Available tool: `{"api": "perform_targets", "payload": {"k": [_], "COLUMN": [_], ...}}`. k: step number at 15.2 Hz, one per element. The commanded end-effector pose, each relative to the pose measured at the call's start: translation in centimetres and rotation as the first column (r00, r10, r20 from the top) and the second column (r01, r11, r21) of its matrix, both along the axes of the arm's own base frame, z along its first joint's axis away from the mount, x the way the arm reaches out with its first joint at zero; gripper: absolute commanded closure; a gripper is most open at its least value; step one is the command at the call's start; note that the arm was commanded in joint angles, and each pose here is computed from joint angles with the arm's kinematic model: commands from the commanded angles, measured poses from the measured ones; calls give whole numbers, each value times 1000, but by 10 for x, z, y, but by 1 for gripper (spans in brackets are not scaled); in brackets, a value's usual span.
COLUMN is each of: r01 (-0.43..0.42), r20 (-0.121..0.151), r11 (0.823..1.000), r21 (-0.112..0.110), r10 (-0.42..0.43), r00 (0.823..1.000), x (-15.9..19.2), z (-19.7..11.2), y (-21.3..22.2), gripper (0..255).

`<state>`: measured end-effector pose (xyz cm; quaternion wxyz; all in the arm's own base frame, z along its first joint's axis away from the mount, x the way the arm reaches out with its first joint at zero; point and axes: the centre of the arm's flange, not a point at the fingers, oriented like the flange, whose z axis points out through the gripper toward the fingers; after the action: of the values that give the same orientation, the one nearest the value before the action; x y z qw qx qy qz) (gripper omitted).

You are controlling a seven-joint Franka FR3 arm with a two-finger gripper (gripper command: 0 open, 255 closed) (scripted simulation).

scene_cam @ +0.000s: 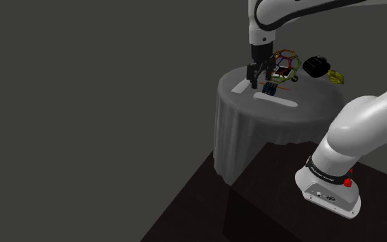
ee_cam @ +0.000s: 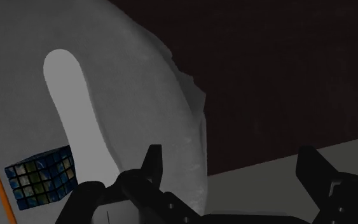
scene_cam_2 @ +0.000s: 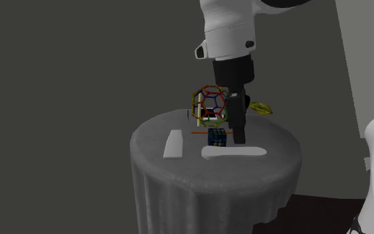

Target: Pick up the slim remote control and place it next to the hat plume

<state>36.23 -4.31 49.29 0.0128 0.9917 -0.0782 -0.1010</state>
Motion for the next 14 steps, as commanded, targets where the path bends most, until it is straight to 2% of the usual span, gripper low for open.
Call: {"api": "perform_targets", "payload": {"k": [1, 4, 7, 10, 12, 14], "r01": [100, 240, 376, 504, 584, 658], "r20": [15, 36, 58, 80, 96, 111], "r11": [995, 971, 926, 863, 811, 752], "r21": [-9, -19, -26, -30, -31, -30], "r10": [-100, -239, -374, -500, -579, -652], "r00": [995, 970, 926, 862, 810, 750], "x": [21, 51, 78, 103, 118, 131], "z": [-11, -28, -44, -59, -68, -78], "y": [-6, -22, -42, -66, -84, -103], "gripper": [0, 0, 0, 0, 0, 0]}}
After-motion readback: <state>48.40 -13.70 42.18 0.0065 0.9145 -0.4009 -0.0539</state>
